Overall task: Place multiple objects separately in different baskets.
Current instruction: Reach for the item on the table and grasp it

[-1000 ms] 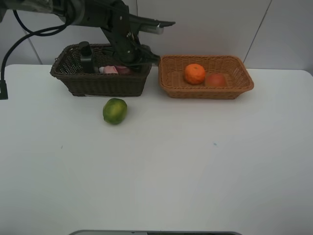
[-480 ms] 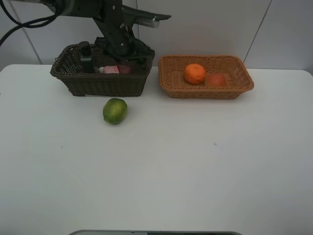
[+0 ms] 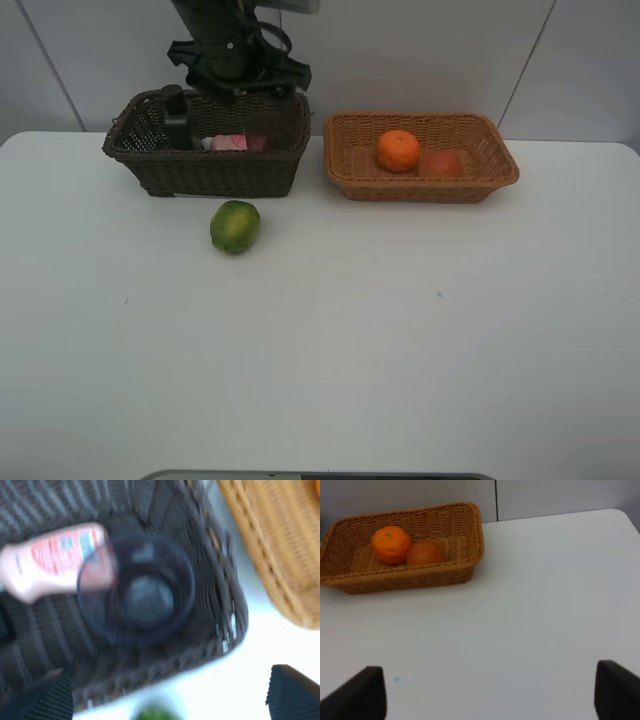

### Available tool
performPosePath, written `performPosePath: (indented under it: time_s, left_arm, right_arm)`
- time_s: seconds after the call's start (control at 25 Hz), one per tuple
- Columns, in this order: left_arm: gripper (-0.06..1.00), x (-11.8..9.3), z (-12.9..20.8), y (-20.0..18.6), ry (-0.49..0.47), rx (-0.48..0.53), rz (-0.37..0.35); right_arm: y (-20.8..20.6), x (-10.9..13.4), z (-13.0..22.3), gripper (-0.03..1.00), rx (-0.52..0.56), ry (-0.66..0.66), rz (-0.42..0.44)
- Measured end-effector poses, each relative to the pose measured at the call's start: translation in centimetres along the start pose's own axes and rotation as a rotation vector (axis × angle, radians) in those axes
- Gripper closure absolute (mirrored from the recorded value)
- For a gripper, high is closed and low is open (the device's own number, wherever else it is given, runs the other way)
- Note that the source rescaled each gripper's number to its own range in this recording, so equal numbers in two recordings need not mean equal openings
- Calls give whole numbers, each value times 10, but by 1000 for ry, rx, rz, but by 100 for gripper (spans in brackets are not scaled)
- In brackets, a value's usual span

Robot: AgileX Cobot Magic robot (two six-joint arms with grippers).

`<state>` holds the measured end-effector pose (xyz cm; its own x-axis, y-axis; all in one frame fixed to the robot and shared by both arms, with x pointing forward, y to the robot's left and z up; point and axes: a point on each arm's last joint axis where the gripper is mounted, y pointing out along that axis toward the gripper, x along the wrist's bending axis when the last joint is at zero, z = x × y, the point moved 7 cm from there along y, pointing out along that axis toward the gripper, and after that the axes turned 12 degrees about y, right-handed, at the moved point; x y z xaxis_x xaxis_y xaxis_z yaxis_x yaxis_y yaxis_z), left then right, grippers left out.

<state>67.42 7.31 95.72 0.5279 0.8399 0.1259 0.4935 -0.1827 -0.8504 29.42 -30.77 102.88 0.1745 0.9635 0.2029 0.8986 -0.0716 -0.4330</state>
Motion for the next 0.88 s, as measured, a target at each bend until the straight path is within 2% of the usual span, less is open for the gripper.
performPosePath:
  time_s: [0.36,0.52,0.68,0.88]
  left_arm:
    - [-5,-12,75,-7,-11,112,35]
    - [-5,-18,103,1,-78,189,39]
    - [-5,-21,114,4,-120,211,38]
    - [-5,-22,111,8,-124,184,40]
  right_arm:
    - [0,0,0,16,0,0,0]
    - [0,0,0,16,0,0,0]
    - [0,0,0,16,0,0,0]
    - [0,0,0,16,0,0,0]
